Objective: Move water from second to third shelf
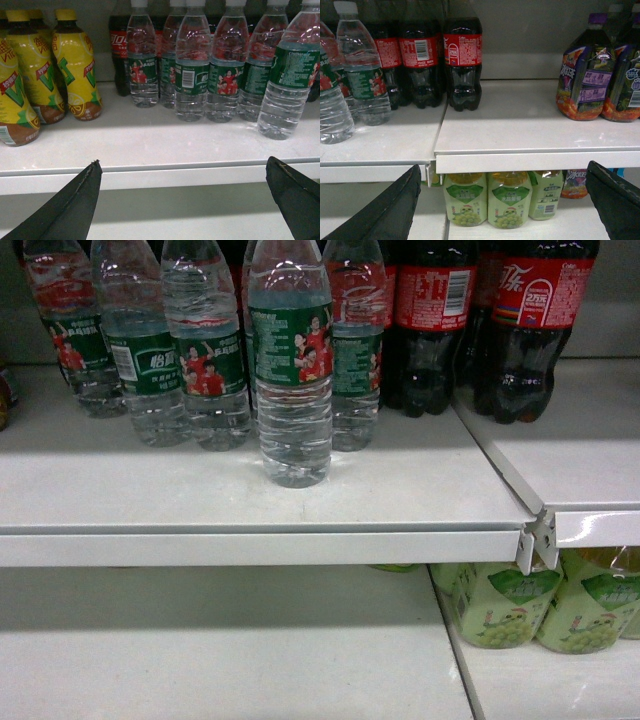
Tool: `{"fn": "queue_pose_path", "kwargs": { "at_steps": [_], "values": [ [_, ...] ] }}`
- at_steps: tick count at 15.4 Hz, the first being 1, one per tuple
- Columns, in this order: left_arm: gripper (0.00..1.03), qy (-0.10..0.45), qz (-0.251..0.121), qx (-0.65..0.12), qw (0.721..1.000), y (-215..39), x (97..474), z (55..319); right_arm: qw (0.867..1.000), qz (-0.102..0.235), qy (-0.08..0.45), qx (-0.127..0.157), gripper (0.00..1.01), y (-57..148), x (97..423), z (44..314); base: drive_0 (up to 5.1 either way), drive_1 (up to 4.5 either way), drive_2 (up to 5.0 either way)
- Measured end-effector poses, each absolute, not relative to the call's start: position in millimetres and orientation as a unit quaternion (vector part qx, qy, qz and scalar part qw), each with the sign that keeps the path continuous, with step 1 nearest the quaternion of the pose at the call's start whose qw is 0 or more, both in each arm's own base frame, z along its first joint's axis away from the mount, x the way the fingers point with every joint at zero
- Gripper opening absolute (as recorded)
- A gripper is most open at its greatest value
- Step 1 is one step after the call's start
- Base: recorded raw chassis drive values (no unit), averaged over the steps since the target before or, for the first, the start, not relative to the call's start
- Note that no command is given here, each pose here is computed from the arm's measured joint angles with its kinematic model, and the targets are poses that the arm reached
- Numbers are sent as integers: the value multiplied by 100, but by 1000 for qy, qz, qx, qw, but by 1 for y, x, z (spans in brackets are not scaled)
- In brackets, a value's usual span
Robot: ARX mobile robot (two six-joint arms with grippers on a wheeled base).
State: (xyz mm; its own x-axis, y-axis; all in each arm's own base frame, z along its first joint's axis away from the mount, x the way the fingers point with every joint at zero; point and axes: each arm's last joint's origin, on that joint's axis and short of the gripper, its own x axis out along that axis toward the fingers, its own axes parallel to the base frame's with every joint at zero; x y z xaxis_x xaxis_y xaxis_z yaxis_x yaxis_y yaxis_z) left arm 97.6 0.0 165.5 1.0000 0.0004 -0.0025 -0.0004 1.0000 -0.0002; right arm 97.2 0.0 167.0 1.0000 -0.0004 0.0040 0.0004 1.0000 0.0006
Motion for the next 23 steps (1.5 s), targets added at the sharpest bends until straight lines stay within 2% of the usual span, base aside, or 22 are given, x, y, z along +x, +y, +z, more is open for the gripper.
{"fn": "queue_pose_path", "kwargs": {
  "at_steps": [15,16,17,18,19,21,23],
  "values": [
    [98,1,0,0,1000,0,98,165,1000,0,-2,0,98,0,97,167,0,0,0],
    [98,1,0,0,1000,0,98,165,999,18,15,25,98,0,97,165,0,0,0],
    [98,1,0,0,1000,0,98,166,995,46,35,83,98,1,99,162,0,0,0],
    [98,1,0,0,1000,0,98,165,990,54,28,125,98,0,101,167,0,0,0],
    [98,1,0,0,1000,0,98,165,988,49,13,144,98,-4,106,178,0,0,0],
    [98,1,0,0,1000,0,98,166,988,59,-18,141,98,-8,121,204,0,0,0],
    [98,1,0,0,1000,0,98,166,988,74,-53,123,98,-11,144,236,0,0,0]
  ]
}}
